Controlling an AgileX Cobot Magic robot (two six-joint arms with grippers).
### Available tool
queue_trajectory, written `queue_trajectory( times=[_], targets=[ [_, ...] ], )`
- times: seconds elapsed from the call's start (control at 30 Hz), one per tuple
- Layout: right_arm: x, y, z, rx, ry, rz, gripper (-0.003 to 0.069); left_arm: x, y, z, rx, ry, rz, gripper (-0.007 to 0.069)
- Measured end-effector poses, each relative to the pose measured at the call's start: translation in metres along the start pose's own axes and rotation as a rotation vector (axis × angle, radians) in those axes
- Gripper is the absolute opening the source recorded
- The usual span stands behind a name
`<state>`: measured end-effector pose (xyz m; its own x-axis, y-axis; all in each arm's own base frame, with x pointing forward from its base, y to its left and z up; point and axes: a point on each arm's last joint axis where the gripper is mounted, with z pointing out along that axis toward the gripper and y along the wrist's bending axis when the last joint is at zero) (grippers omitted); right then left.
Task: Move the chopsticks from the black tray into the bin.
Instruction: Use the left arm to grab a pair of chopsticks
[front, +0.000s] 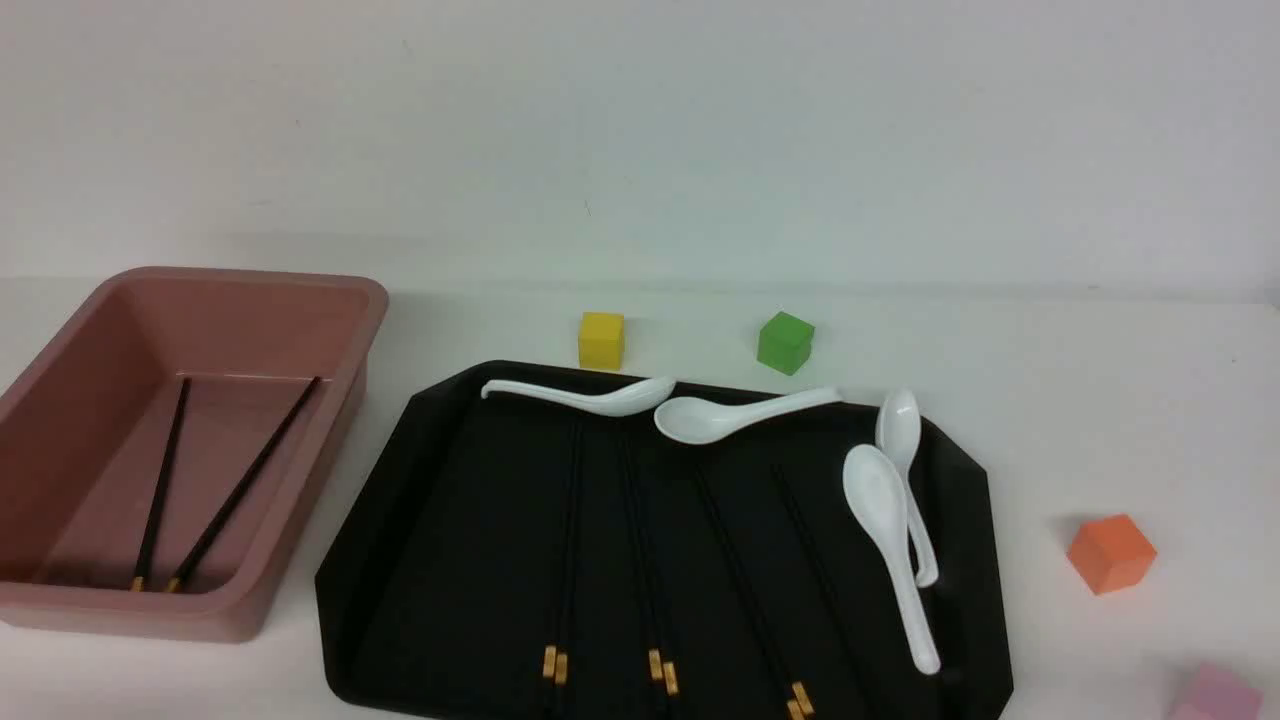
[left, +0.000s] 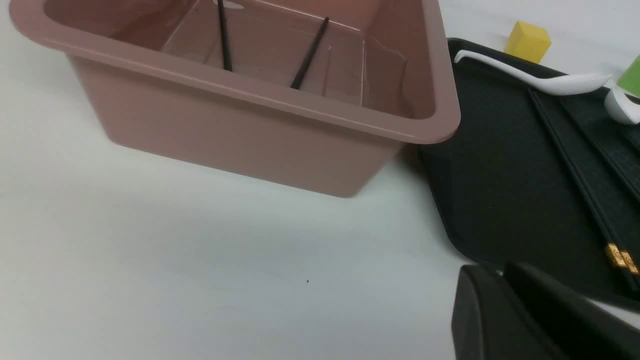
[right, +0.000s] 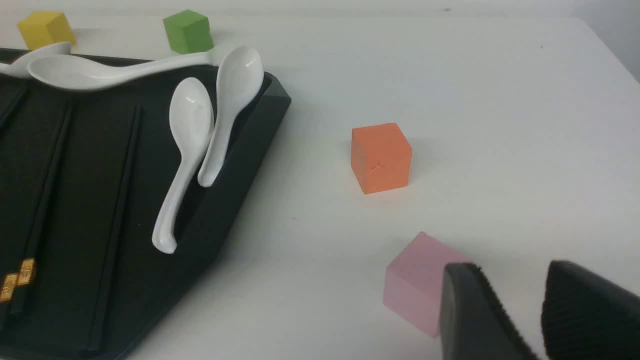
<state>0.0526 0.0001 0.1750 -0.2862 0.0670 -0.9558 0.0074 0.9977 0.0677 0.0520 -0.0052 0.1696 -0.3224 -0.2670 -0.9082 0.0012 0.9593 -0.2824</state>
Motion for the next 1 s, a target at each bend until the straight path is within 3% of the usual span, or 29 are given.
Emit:
queue_trajectory(
  times=[1.0],
  targets=[
    [0.0, 0.0, 0.0, 0.0, 0.0, 0.0, 0.024, -0.0002, 0.0007, 0.0, -0.008, -0.002, 0.02, 0.0093]
  ],
)
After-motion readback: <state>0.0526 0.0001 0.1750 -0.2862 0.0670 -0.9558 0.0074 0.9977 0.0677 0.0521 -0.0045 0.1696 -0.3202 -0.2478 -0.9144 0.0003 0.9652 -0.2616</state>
